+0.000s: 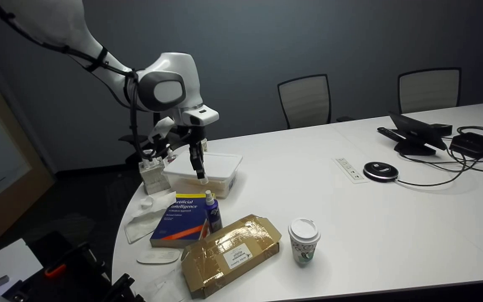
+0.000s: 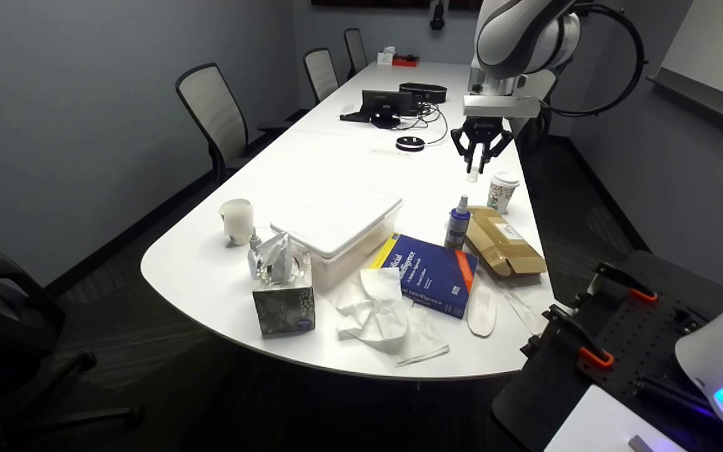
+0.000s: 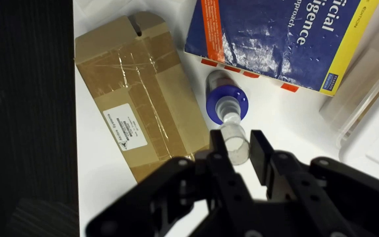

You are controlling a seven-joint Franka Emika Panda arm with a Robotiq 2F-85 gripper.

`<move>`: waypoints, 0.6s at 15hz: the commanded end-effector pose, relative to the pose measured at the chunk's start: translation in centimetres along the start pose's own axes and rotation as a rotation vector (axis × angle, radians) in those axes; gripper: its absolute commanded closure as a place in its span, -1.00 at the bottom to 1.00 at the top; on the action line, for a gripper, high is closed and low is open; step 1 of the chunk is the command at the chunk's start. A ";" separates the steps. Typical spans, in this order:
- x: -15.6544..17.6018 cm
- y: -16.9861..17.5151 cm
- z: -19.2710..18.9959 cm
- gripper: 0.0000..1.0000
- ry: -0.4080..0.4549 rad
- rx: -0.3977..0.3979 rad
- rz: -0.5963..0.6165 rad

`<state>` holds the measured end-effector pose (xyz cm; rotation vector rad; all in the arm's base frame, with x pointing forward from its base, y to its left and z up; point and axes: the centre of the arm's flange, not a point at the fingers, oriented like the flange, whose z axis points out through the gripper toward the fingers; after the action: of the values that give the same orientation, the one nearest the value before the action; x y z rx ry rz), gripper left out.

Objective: Put the clear lid on top of the blue bottle.

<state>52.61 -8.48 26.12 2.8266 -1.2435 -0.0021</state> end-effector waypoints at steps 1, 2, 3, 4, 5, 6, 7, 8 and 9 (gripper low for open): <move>-0.3 0.9 0.2 0.88 -0.001 0.034 0.026; -0.3 0.9 0.2 0.88 -0.010 0.044 0.030; -0.3 0.9 0.3 0.88 -0.016 0.048 0.036; -0.3 0.9 0.5 0.88 -0.020 0.055 0.040; -0.2 0.9 0.6 0.88 -0.025 0.064 0.045; -0.2 0.7 0.8 0.88 -0.032 0.070 0.047; -0.2 0.6 1.0 0.88 -0.035 0.072 0.047; -0.2 0.5 1.3 0.88 -0.041 0.077 0.049; -0.2 0.5 1.6 0.88 -0.046 0.079 0.050</move>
<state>52.51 -8.82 25.42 2.8445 -1.3443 -0.0261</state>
